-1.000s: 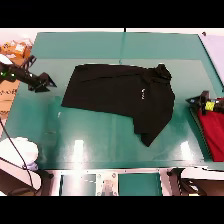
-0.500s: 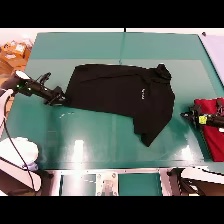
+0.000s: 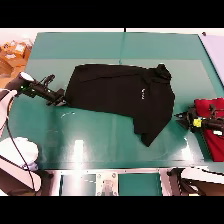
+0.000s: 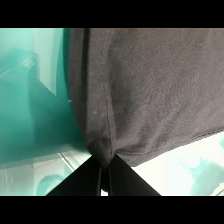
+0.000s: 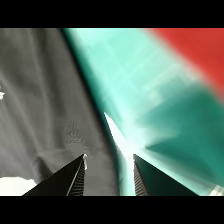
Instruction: Fold the shirts.
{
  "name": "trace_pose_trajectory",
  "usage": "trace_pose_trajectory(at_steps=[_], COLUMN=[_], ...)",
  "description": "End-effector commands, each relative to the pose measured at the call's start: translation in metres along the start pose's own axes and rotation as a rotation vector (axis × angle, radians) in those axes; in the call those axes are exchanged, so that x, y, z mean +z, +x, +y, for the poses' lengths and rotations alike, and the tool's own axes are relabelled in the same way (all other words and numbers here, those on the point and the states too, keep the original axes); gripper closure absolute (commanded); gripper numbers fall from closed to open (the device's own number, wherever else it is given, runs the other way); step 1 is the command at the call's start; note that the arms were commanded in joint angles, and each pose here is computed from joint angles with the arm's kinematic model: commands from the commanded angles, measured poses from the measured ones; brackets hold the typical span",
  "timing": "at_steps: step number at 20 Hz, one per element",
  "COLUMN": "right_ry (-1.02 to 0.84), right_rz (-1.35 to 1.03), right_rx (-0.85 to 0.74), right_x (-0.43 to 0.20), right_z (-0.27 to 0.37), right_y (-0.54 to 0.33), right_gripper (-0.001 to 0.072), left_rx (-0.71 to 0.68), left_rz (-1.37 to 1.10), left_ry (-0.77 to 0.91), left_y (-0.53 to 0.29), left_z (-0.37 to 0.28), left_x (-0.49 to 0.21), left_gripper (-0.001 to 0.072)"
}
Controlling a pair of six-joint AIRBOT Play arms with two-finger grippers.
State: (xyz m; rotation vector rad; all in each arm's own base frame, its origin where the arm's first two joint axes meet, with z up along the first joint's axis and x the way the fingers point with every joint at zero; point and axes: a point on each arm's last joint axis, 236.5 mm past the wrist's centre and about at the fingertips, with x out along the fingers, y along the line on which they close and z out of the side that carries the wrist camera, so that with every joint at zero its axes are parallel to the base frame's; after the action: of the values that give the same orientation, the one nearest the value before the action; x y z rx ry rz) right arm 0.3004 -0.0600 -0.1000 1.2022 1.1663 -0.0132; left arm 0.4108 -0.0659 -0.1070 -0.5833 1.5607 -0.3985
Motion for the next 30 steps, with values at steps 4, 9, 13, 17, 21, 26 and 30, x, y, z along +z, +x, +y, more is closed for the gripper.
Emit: trace_pose_trajectory(at_steps=[4, 9, 13, 17, 21, 26, 30], right_ry=[-0.027, -0.140, -0.360, -0.687, -0.934, -1.073, -1.045], right_rz=[0.089, 0.122, -0.071, -0.484, -0.929, -1.195, -1.188], right_rx=[-0.037, 0.035, 0.103, 0.189, 0.340, 0.490, 0.490], right_x=[-0.019, -0.012, 0.026, 0.017, -0.082, -0.191, -0.184], right_z=[0.003, 0.044, 0.143, 0.298, 0.417, 0.466, 0.465], right_y=[0.048, 0.032, -0.044, -0.194, -0.350, -0.440, -0.440], right_gripper=[0.0362, 0.0693, 0.0695, 0.0695, 0.0694, 0.0694, 0.0695], left_rx=[-0.003, 0.003, 0.016, 0.078, 0.121, 0.182, 0.307], left_rz=[-0.011, -0.014, -0.164, -0.534, -1.086, -1.587, -1.567], left_ry=[0.011, 0.044, 0.201, 0.453, 0.747, 0.900, 0.845], left_y=[-0.004, -0.029, -0.112, -0.260, -0.430, -0.539, -0.538], left_z=[-0.003, -0.020, -0.079, -0.182, -0.307, -0.368, -0.342], left_x=[0.004, 0.005, 0.016, -0.002, -0.098, -0.246, -0.246], left_gripper=[0.0684, 0.0686, 0.0686, 0.0686, 0.0685, 0.0685, 0.0685])
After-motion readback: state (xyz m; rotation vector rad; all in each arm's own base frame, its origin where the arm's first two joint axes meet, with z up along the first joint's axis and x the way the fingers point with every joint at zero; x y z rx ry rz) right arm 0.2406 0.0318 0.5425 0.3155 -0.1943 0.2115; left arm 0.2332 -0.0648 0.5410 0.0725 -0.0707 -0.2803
